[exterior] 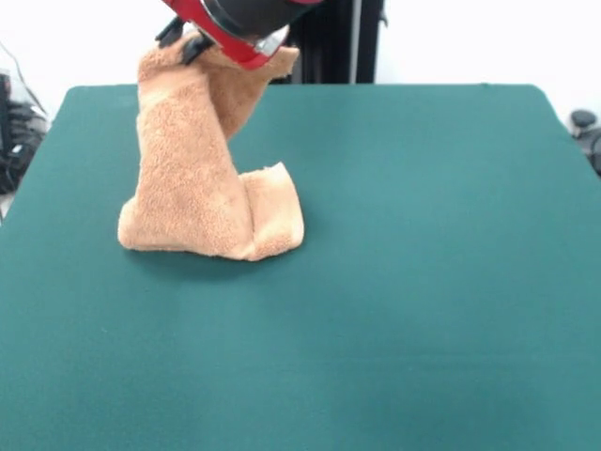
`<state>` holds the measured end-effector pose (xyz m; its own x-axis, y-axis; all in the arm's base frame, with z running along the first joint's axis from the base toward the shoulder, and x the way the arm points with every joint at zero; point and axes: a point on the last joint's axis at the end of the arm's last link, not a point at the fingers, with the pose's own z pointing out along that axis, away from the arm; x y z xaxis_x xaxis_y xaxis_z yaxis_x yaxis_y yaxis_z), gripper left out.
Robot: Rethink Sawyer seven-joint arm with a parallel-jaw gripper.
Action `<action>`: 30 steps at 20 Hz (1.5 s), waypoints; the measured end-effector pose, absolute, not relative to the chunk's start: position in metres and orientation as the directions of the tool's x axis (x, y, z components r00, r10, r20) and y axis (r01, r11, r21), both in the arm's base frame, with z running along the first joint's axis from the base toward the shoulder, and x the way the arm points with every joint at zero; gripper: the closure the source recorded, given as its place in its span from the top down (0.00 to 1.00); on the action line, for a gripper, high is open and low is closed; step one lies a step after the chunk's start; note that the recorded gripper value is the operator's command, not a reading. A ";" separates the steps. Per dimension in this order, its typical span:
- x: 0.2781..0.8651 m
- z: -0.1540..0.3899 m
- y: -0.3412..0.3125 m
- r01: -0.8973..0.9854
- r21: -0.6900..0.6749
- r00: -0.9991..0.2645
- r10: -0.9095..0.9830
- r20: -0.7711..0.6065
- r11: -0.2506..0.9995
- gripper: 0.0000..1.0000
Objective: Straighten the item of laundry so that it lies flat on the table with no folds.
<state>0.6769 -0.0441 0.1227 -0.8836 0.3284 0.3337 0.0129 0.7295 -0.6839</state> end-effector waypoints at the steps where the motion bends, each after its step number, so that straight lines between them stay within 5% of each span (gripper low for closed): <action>1: 0.677 0.120 -0.043 0.011 -0.683 -0.885 0.325 0.334 0.731 0.00; 30: 0.658 0.081 -0.090 0.181 -0.475 -0.967 0.243 0.072 0.861 0.00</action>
<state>0.6580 -0.0903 0.0811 -0.9674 0.2428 0.0718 0.1809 0.8614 -0.4746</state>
